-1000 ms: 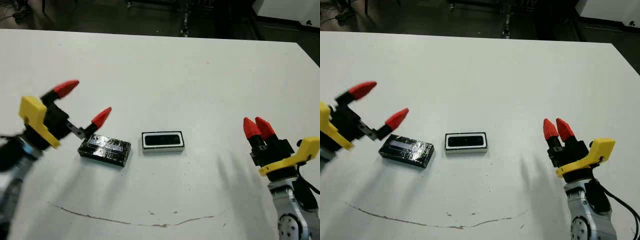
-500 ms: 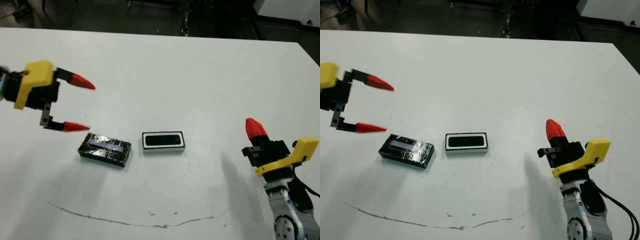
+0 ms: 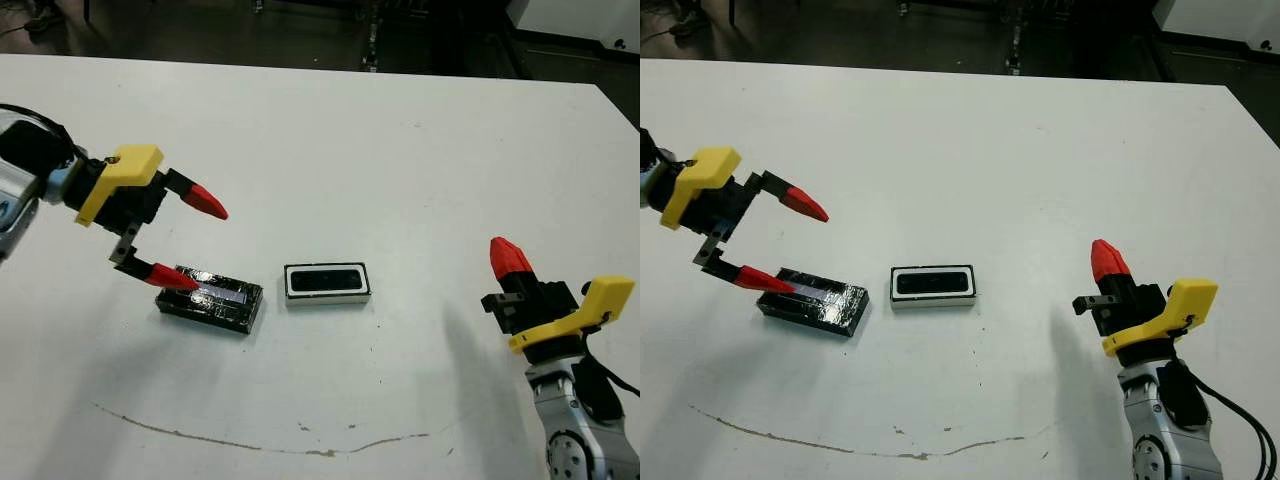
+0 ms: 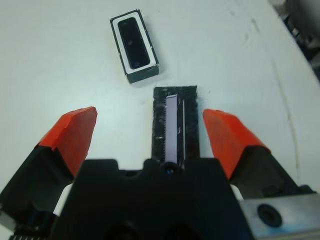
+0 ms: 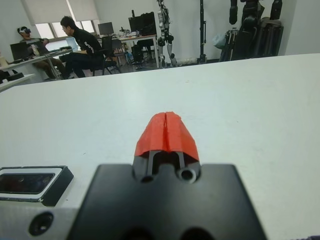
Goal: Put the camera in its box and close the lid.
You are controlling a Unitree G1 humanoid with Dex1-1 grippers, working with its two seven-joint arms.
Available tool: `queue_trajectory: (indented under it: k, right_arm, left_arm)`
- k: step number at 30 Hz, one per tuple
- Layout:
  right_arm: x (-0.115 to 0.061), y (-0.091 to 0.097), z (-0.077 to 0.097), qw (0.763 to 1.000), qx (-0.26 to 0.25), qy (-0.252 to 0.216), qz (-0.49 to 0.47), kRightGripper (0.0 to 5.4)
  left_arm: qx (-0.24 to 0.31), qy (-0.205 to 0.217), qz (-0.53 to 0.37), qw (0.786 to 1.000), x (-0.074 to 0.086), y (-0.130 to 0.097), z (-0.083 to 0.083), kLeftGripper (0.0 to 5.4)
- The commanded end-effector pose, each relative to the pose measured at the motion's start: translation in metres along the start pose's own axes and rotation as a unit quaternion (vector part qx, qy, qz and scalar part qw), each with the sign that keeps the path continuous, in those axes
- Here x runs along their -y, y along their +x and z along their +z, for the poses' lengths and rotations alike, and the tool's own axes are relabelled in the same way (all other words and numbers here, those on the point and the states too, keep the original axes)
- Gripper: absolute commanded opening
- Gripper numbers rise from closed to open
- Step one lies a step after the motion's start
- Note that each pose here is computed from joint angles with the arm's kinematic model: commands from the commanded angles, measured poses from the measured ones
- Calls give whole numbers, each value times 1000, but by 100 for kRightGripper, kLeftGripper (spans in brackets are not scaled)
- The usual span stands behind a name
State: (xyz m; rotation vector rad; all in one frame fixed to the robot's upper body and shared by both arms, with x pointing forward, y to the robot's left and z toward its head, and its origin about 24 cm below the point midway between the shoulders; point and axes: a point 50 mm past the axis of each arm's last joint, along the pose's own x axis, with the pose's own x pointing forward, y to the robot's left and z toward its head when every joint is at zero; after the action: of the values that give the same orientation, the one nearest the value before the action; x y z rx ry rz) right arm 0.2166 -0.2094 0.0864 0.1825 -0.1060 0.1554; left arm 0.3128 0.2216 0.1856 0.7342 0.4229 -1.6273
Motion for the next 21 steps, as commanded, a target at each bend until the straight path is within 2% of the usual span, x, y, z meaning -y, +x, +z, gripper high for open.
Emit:
queue_trajectory:
  k: [1,2,6,11,16,20,21]
  right_arm:
    - [3,-1,-2,1000,-13,0,-5,3]
    - [3,-1,-2,1000,-13,-1,-6,3]
    - [5,-1,-1,1000,-11,-8,-7,3]
    - [5,-1,-1,1000,-14,-7,-6,3]
    - [4,-1,-2,1000,-17,-7,-3,3]
    - [3,-2,-2,1000,-17,-8,-1,3]
    - [3,-1,-2,1000,-17,-8,0,3]
  left_arm:
    - [-12,-17,-22,1000,-1,5,0,540]
    - [-10,-30,-28,999,0,7,-1,540]
    - [-10,-35,-43,998,2,13,-4,540]
    - [-1,-64,-55,996,6,17,-9,540]
    - [-7,-45,-59,997,8,18,-11,540]
    - [-18,-55,-58,997,8,18,-15,540]
    - [-21,-43,-58,997,8,18,-14,540]
